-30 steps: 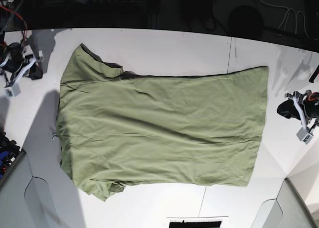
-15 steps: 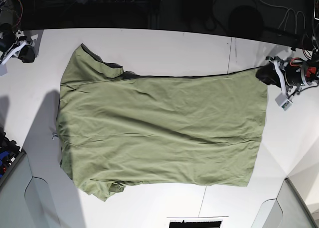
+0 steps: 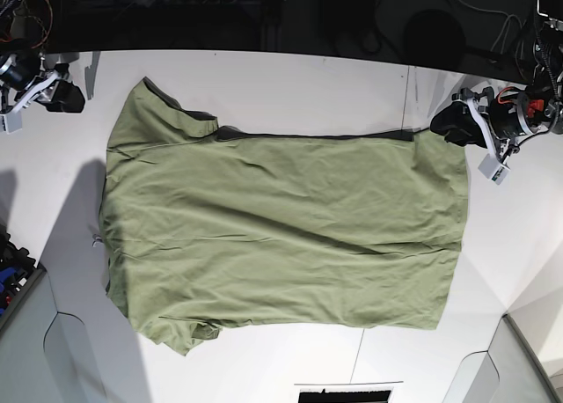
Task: Layout the t-shirt on the table in an organized manner, then fold the t-shirt properly
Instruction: 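Move both grippers to the collar-side corners and grasp them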
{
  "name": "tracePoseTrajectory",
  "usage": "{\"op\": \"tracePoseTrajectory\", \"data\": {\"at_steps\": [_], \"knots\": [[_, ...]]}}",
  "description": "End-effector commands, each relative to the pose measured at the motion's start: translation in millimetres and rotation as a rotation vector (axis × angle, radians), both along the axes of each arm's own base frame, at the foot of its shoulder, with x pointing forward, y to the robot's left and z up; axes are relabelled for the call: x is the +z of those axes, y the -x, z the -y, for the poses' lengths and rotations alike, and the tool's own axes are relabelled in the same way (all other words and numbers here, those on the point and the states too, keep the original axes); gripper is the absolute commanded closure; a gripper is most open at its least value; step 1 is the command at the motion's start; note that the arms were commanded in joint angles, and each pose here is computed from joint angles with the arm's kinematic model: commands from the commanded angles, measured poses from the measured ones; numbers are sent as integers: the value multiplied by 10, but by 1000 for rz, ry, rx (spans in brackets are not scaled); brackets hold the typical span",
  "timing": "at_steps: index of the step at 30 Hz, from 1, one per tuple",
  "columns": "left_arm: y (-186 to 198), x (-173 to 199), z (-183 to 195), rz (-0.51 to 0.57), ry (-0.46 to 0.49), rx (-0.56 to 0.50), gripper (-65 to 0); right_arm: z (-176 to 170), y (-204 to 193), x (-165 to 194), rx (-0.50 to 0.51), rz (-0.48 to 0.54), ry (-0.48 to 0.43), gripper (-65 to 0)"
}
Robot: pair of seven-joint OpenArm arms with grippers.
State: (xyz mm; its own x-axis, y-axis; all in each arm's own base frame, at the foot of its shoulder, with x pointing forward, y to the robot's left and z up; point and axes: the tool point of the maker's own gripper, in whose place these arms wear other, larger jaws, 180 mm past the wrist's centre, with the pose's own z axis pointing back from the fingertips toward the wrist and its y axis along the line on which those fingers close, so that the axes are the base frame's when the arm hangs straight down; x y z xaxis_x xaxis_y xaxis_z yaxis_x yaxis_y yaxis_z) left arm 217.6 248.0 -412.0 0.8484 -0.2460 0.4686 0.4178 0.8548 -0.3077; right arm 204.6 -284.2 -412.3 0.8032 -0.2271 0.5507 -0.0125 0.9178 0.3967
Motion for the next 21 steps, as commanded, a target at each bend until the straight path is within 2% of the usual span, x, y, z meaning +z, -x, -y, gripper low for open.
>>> {"op": "tracePoseTrajectory", "data": {"at_steps": [1, 7, 12, 21], "knots": [[38, -9, -79, -23, -41, -14, -338, 3, -10, 38, 13, 8, 6, -279], [-23, 59, -120, 0, -25, 14, -337, -165, 5, -15, -1, 15, -50, -279], [-183, 274, -337, 74, -7, 107, -337, -265, 4, -36, -5, 19, -74, -279], [-308, 486, -613, 147, -28, 183, -337, -443, 10, -93, 44, 1, -91, -278]]}}
